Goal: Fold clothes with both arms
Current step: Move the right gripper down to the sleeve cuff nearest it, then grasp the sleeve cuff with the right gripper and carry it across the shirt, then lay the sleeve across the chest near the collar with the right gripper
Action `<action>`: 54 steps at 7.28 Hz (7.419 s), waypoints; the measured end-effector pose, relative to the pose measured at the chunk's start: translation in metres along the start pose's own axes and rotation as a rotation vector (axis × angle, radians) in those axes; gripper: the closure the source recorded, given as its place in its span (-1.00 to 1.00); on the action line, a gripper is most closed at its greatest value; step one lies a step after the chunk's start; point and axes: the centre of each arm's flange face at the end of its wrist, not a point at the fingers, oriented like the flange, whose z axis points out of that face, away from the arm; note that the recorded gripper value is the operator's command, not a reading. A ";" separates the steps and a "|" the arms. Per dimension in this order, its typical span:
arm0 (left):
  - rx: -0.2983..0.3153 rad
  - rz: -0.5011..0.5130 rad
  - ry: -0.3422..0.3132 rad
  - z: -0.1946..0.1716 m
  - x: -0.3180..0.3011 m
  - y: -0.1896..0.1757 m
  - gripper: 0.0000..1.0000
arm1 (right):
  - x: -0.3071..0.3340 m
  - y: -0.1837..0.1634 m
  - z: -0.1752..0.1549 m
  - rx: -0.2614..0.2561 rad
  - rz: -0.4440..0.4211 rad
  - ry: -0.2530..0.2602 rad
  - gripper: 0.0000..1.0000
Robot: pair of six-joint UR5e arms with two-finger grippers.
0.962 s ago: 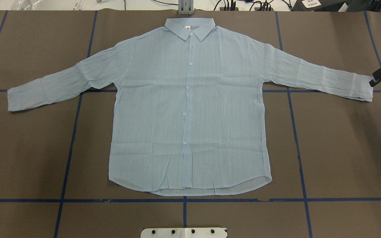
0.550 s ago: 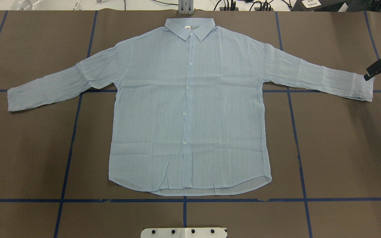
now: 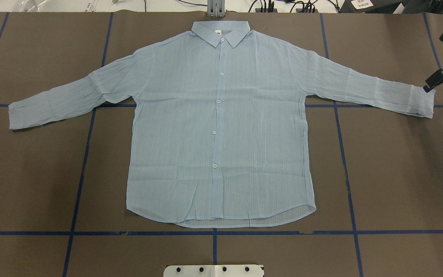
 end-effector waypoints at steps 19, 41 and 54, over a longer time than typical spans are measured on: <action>-0.001 0.008 -0.001 0.001 -0.002 0.001 -0.99 | 0.007 -0.016 0.027 -0.049 -0.004 0.033 1.00; -0.005 0.016 0.094 -0.013 0.016 0.022 -0.99 | -0.738 -0.239 -0.100 0.288 0.556 -0.278 1.00; -0.052 -0.161 0.091 0.136 0.046 -0.038 -0.86 | -0.655 -0.147 -0.083 0.372 0.623 -0.367 -0.10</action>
